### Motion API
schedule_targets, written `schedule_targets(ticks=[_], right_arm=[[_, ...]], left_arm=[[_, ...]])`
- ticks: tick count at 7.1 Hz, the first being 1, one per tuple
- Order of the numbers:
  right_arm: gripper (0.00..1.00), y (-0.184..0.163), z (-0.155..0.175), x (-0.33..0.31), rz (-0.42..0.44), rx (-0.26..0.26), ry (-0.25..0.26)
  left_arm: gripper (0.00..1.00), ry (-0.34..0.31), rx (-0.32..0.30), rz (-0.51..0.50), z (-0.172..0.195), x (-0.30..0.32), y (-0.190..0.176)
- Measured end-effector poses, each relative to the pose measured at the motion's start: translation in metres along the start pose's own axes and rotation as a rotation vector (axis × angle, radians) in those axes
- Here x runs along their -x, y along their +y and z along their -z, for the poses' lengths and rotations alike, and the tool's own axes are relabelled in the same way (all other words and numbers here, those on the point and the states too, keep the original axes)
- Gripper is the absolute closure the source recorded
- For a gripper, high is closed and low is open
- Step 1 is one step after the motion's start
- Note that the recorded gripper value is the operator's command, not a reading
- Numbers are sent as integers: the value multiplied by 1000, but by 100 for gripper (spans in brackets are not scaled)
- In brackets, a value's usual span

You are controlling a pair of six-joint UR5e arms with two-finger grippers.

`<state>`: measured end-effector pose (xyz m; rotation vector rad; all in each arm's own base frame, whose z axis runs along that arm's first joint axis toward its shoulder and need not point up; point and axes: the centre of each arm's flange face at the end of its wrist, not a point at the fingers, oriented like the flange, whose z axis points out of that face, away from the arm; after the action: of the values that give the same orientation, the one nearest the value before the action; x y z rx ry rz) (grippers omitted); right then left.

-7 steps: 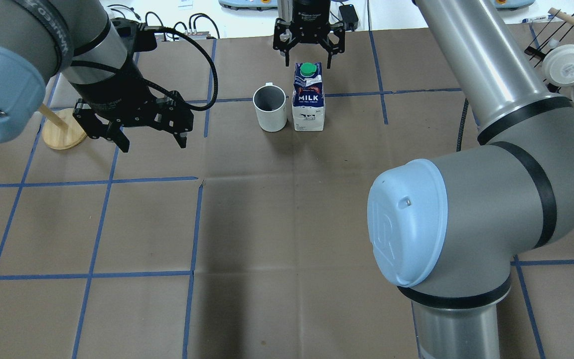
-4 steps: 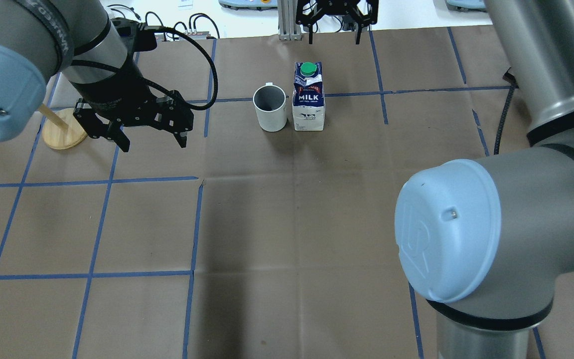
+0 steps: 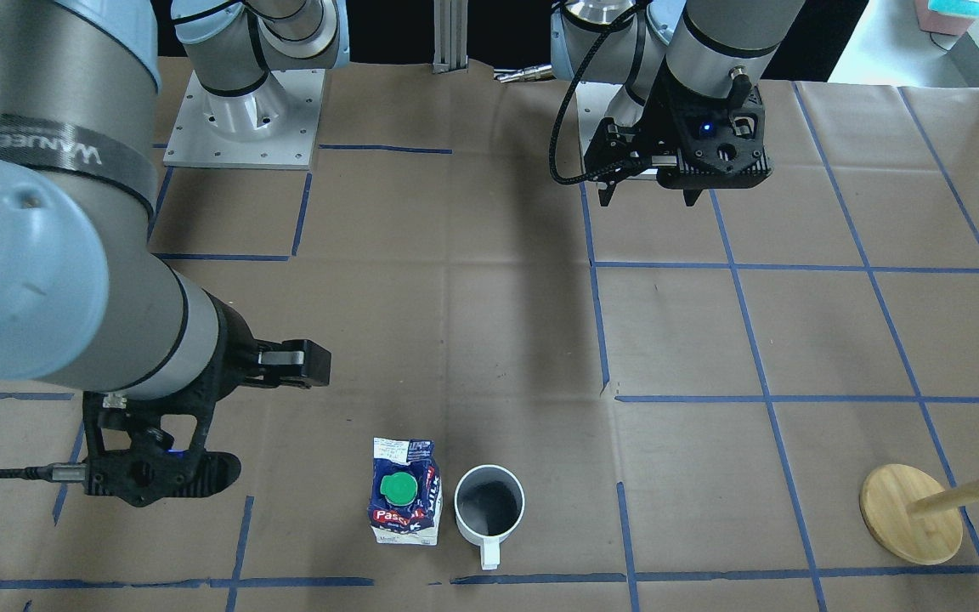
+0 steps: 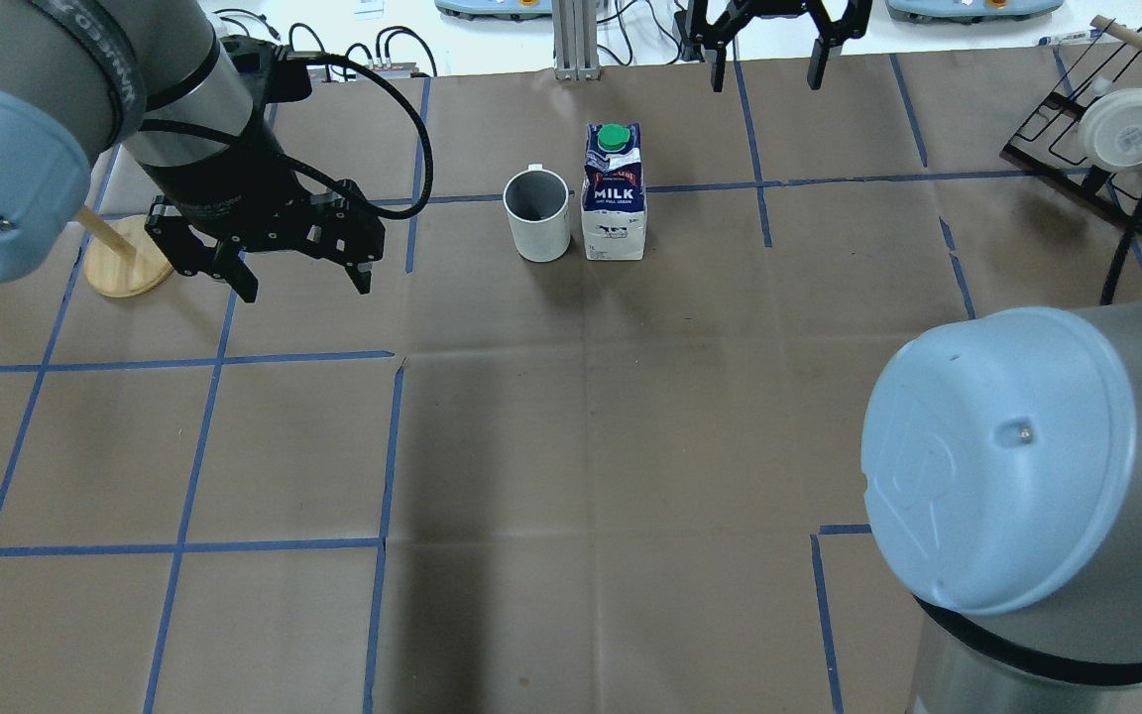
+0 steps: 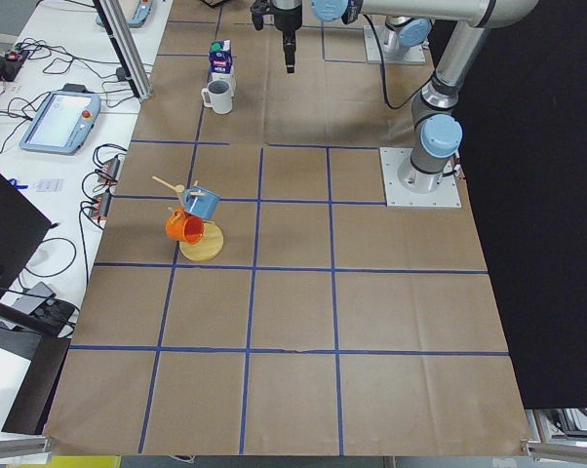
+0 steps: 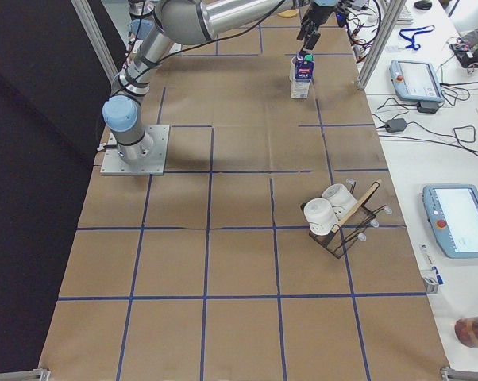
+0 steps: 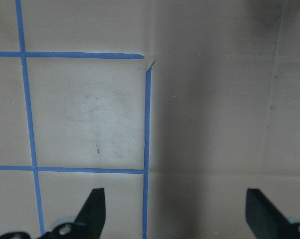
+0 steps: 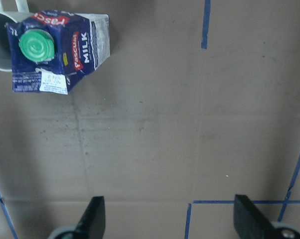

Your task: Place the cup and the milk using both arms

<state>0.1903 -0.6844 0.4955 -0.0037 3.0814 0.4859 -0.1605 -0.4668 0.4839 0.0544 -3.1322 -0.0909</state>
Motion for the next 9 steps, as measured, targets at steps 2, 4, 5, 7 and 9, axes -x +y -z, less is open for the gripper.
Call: schedule_targets(ticks=[2, 4, 5, 7, 9], right_arm=[[28, 19, -2, -11, 5, 58, 4], [16, 54, -23, -18, 5, 90, 16], [8, 78, -37, -24, 1, 51, 19], [0, 127, -57, -43, -26, -79, 9], [0, 170, -69, -56, -52, -154, 0]], left_arm=[[1, 0, 0, 0, 0, 0, 0], [1, 0, -1, 0, 0, 0, 0], [1, 0, -1, 0, 0, 0, 0], [1, 0, -1, 0, 0, 0, 0], [1, 0, -1, 0, 0, 0, 0]])
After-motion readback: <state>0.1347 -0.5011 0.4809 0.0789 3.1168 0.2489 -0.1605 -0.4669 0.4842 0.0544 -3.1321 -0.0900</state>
